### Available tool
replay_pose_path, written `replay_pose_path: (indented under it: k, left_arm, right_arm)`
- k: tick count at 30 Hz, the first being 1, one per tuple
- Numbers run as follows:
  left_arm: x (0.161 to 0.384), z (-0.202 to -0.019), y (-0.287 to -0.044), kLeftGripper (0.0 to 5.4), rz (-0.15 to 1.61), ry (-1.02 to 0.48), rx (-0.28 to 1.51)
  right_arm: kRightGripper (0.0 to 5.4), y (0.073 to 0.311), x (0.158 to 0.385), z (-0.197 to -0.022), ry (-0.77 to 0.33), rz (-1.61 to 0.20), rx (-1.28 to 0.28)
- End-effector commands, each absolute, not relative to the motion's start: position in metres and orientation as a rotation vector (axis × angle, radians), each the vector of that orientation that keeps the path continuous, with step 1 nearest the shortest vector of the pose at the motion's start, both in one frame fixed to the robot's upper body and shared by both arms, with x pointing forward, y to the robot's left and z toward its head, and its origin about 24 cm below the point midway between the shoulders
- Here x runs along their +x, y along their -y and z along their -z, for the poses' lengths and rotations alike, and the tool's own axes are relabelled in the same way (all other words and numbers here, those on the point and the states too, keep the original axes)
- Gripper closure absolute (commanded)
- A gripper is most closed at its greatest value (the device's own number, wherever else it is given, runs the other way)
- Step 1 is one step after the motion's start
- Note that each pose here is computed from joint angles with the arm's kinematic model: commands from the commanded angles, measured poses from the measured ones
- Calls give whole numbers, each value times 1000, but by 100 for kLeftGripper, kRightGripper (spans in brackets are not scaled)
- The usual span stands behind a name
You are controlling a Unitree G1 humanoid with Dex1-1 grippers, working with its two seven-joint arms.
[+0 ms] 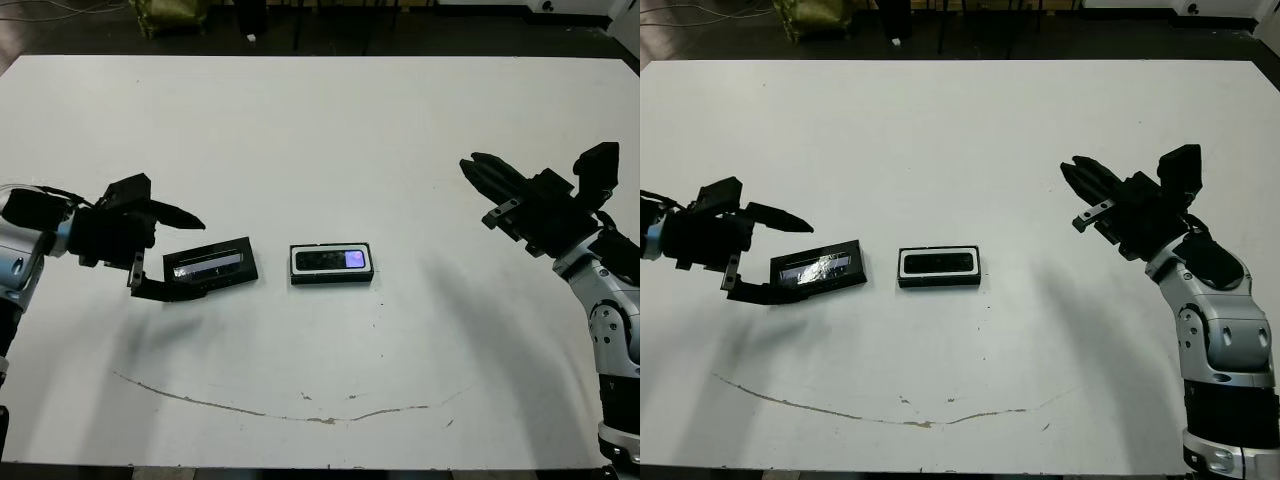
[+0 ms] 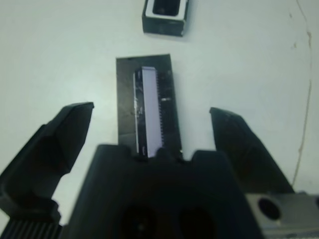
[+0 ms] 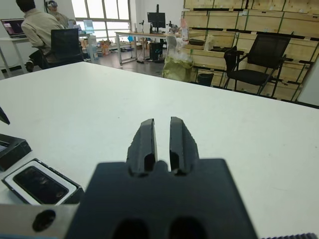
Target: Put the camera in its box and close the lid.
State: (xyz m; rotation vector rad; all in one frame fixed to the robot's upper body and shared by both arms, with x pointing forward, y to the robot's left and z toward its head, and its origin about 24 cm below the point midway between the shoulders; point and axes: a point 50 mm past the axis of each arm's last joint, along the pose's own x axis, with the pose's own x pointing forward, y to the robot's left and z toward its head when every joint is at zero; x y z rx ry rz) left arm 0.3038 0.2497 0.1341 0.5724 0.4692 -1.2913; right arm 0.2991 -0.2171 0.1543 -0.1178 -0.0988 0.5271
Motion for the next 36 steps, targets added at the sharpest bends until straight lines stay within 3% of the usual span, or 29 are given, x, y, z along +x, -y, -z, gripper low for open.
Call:
replay_pose_path:
  k: [1, 36]
  left_arm:
    - [300, -121, -252, 3, 1286, -539, 547]
    - [303, -100, -256, 3, 1280, -558, 534]
  right_arm:
    - [540, 219, 297, -146, 72, -504, -134]
    - [540, 219, 300, -140, 107, -565, -138]
